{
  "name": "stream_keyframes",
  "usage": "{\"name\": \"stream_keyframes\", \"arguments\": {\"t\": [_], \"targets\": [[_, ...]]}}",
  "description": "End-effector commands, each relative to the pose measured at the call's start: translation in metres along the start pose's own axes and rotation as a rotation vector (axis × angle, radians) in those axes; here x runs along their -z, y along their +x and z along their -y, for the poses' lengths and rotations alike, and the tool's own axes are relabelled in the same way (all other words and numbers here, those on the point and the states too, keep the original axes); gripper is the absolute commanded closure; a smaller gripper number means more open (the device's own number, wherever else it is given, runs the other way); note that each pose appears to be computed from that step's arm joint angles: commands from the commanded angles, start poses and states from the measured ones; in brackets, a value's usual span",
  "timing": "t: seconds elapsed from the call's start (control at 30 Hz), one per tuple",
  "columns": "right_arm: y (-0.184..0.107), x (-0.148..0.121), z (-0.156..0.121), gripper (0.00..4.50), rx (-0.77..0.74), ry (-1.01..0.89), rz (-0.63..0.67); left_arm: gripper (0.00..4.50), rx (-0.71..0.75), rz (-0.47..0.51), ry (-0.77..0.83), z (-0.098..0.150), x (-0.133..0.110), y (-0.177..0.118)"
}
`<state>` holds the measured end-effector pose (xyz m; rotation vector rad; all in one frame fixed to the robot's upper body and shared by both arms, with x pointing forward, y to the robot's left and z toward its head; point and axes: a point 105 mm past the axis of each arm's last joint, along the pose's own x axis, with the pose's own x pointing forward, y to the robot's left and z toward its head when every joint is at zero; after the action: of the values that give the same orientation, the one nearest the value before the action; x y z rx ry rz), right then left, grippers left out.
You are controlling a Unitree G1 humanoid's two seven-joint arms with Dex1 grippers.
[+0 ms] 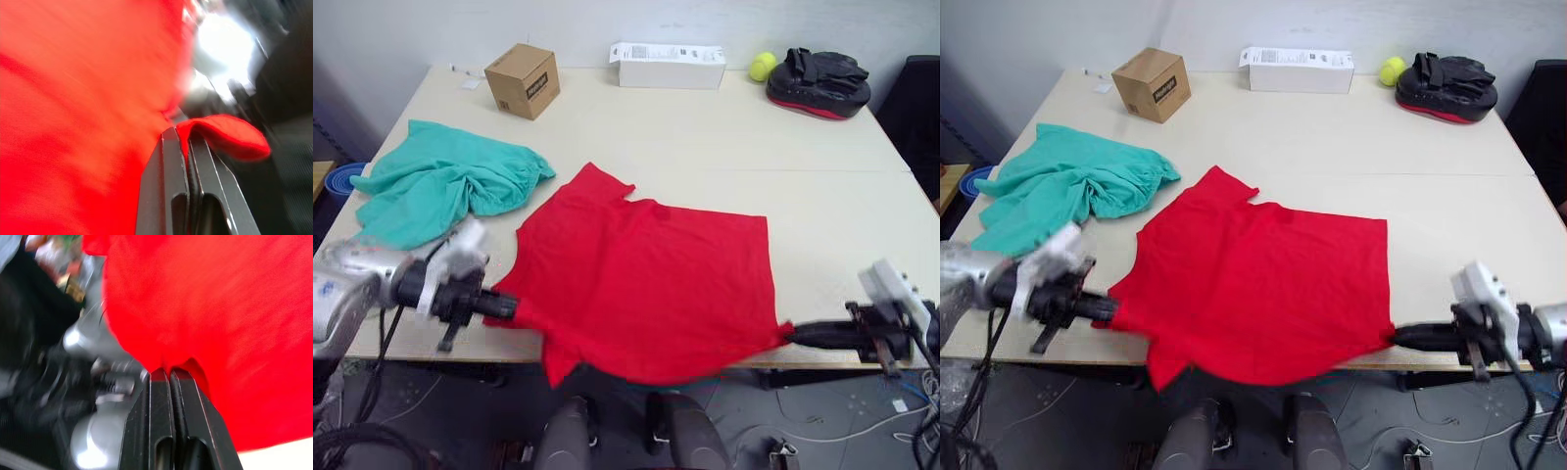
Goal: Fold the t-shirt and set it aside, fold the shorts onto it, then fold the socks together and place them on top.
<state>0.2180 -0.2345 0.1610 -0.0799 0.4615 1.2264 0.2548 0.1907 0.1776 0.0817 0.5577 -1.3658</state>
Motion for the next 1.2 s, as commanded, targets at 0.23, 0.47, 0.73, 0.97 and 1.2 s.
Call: {"name": "stream_keyframes", "arguments": {"t": [0.23, 0.47, 0.73, 0.97, 1.2], "targets": [[0.008, 0.020, 0.048, 4.46, 0.178, 0.261, -0.029, 4.50, -0.287, 0.027, -0.205, -0.064, 0.018, 0.017], [0.009, 0.033, 0.056, 4.46, 0.215, 0.307, -0.055, 4.50, -0.398, 0.052, -0.271, -0.085, 0.029, 0.019], [0.009, 0.030, 0.060, 4.46, 0.237, 0.241, -0.058, 4.50, -0.403, 0.055, -0.285, -0.082, 0.034, 0.024], [0.003, 0.032, 0.061, 4.10, 0.256, 0.163, -0.104, 3.65, -0.427, 0.119, -0.305, -0.077, 0.027, 0.004], [-0.015, 0.015, 0.058, 1.88, 0.295, 0.014, -0.097, 1.49, -0.413, 0.240, -0.207, -0.053, -0.007, -0.023]]}}
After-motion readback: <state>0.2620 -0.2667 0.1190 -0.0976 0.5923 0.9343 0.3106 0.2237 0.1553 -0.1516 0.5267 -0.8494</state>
